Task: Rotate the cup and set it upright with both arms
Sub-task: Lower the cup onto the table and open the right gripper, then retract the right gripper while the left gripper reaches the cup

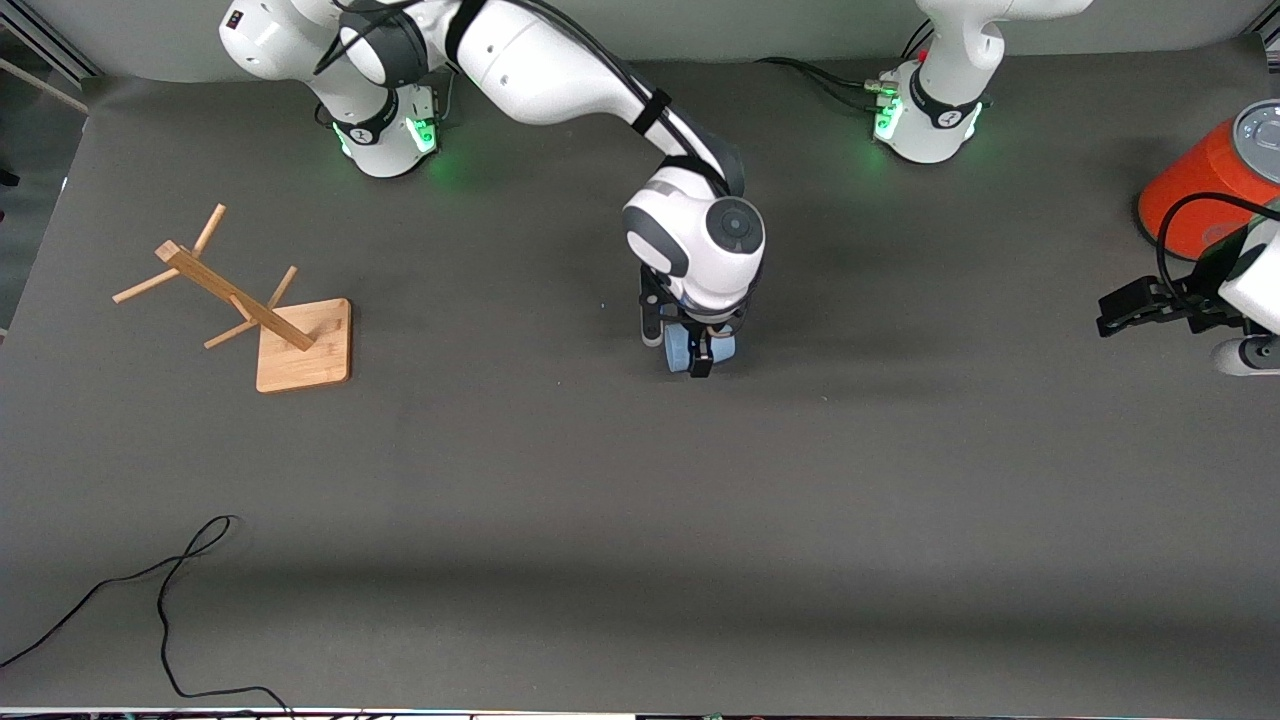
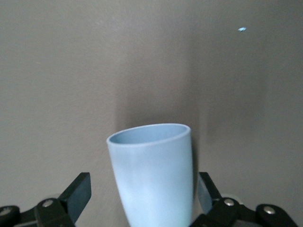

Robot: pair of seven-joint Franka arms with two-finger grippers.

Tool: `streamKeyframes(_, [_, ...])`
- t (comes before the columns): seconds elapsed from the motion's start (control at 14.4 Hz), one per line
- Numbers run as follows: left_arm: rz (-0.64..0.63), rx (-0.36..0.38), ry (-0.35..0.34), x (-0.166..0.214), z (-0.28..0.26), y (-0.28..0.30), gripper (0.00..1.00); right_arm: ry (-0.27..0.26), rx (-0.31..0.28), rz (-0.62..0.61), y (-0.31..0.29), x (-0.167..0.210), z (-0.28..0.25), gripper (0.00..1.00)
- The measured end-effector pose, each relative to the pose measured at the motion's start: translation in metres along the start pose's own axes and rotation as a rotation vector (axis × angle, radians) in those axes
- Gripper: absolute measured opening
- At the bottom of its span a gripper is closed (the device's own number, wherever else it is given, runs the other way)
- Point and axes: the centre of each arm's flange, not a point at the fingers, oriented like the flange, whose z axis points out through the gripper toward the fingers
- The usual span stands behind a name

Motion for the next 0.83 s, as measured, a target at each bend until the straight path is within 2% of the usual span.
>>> streamKeyframes(0.28, [0.018, 0.000, -0.010, 0.002, 0.006, 0.011, 1.00, -0.012, -0.066, 0.006, 0.008, 0.017, -0.086, 1.00])
streamKeyframes(0.42, [0.033, 0.001, -0.019, 0.005, 0.012, 0.021, 1.00, -0.023, -0.086, -0.036, 0.000, 0.049, -0.146, 1.00])
streamKeyframes(0.63, [0.046, 0.000, -0.026, 0.006, 0.017, 0.037, 1.00, -0.054, -0.121, -0.195, -0.038, 0.139, -0.227, 1.00])
streamKeyframes(0.83, [0.015, -0.004, -0.022, 0.006, 0.017, 0.071, 1.00, -0.092, -0.151, -0.377, -0.071, 0.238, -0.278, 1.00])
